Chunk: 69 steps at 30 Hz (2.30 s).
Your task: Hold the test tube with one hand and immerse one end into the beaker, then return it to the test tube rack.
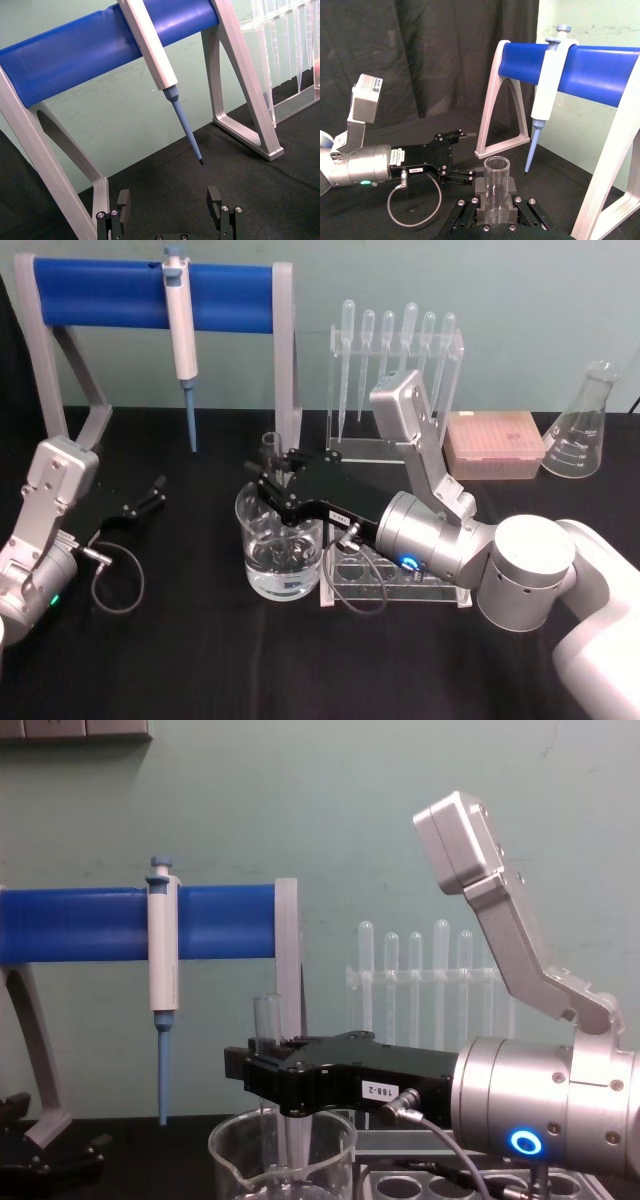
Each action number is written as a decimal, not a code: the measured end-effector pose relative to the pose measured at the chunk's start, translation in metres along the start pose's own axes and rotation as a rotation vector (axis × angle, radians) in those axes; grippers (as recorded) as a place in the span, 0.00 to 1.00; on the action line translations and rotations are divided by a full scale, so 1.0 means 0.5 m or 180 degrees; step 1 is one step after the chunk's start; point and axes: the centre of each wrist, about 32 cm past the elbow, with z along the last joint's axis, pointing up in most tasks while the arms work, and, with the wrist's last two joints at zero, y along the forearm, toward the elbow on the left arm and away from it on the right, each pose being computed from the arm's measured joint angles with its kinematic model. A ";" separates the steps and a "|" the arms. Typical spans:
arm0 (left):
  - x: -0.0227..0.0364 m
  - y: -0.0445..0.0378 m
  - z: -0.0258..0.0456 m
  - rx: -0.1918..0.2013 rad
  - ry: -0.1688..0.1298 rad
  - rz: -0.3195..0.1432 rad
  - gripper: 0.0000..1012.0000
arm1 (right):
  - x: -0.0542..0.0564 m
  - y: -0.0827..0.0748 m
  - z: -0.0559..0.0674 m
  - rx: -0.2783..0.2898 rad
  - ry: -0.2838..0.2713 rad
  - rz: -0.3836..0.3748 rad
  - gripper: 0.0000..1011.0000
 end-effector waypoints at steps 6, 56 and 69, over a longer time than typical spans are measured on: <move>0.000 0.000 0.000 0.0000 0.0000 0.0000 0.99 | 0.000 0.000 0.000 0.0000 0.0000 0.0000 0.22; 0.000 0.000 0.000 0.0000 0.0000 0.0000 0.99 | 0.000 0.000 0.000 0.0000 0.0000 0.0000 0.22; 0.000 0.000 0.000 0.0000 0.0000 0.0000 0.99 | 0.000 0.000 0.000 0.0000 0.0000 0.0000 0.22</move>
